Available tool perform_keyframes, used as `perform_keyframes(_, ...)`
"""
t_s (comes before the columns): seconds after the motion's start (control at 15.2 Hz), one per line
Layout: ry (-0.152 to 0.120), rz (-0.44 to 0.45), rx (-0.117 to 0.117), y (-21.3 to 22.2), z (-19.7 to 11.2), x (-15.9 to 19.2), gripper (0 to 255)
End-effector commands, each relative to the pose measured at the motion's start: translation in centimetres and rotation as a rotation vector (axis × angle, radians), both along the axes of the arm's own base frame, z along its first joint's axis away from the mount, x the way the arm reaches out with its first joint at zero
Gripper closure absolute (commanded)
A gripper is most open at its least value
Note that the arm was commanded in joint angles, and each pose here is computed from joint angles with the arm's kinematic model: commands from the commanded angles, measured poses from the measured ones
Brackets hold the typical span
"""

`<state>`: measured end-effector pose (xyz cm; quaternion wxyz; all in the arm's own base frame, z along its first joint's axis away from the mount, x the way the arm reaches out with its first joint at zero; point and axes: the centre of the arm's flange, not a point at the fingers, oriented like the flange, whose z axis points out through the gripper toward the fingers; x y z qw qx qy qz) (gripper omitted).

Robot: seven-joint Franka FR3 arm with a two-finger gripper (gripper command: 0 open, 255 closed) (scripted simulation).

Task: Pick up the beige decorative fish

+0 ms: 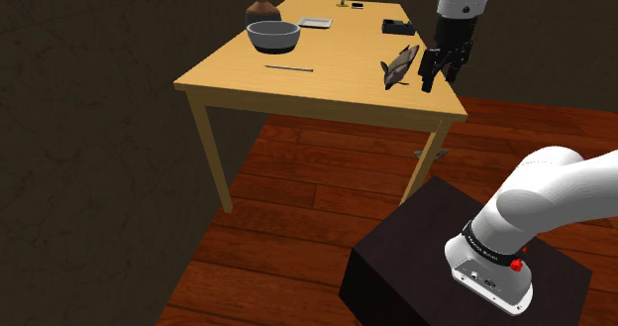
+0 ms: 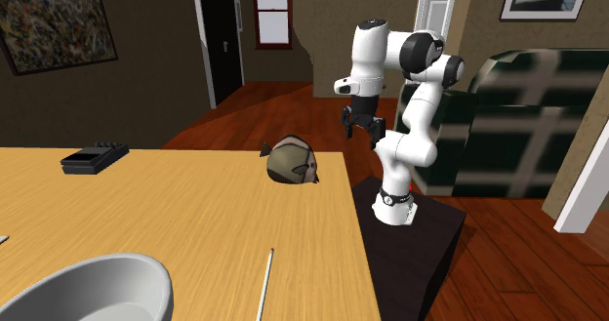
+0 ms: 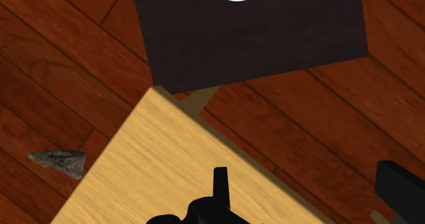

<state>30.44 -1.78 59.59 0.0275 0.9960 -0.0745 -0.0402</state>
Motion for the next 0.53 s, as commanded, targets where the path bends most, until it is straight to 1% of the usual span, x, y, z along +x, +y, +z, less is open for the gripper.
perform_keyframes(0.0, 0.0, 0.0, 0.0, 0.0, 0.0, 0.0, 0)
perform_keyframes(0.46, -0.037, -0.099, -0.069, -0.7, 1.1, 8.6, 0)
